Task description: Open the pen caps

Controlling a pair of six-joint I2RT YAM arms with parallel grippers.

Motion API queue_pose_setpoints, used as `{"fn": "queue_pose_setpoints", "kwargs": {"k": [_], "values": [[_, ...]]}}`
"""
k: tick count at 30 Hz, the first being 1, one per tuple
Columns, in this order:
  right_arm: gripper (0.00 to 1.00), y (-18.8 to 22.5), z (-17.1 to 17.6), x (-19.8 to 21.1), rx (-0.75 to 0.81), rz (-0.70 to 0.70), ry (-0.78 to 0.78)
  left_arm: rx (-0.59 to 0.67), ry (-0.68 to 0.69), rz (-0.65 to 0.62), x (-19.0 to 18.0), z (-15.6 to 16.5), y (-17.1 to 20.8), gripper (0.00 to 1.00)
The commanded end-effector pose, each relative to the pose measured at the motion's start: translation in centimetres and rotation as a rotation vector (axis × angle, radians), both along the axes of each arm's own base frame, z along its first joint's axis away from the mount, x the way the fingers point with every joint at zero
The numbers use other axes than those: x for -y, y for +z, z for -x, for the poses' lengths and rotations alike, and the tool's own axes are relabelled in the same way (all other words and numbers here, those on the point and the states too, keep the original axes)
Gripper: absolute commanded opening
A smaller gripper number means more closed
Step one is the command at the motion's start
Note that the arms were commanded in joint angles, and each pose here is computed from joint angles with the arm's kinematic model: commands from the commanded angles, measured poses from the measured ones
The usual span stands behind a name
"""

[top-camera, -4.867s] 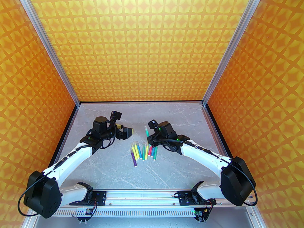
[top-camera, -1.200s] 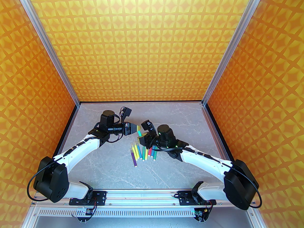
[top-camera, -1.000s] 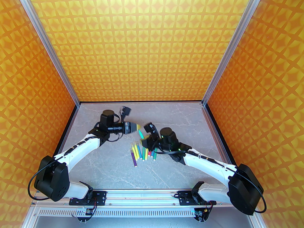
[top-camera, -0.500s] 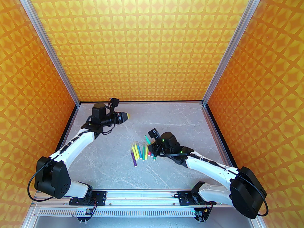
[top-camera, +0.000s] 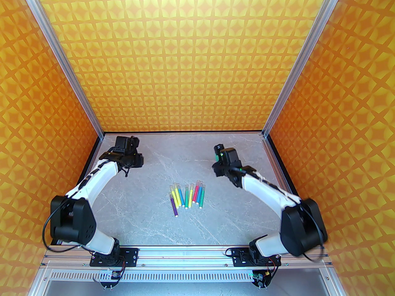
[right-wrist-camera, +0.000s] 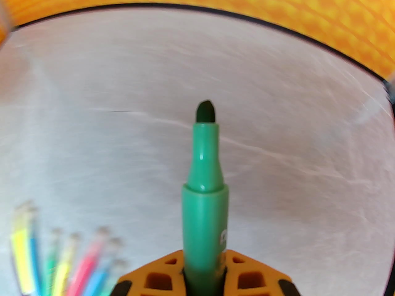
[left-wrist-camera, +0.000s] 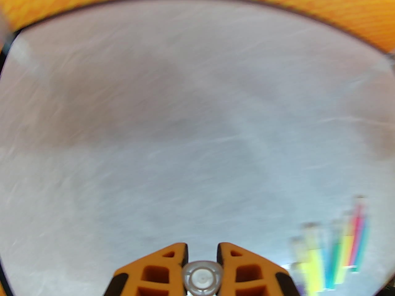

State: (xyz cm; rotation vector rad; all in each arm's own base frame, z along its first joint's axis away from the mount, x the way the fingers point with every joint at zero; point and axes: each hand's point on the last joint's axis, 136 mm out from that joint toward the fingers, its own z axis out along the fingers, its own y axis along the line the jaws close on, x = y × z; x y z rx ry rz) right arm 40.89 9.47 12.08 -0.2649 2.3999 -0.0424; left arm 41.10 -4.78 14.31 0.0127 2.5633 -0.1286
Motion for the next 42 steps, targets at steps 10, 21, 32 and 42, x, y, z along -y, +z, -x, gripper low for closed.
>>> {"fn": "queue_pose_setpoints", "kwargs": {"k": [10, 21, 32, 42], "values": [[0.00, -5.5, -2.7, 6.0, -0.176, 0.113, -0.147, -0.165, 0.104, -0.169, -7.7, -1.7, -5.5, 0.00], [0.03, -7.4, -3.2, 7.6, -0.234, 0.114, -0.186, -0.301, 0.104, -0.175, -9.2, -1.4, -10.2, 0.00], [0.06, -9.0, -3.6, 8.4, -0.285, 0.083, -0.207, -0.345, 0.089, -0.170, -9.0, -1.2, -11.2, 0.01], [0.16, -10.3, -3.6, 8.7, -0.319, 0.074, -0.220, -0.383, 0.074, -0.148, -8.6, -0.9, -12.4, 0.08]]}}
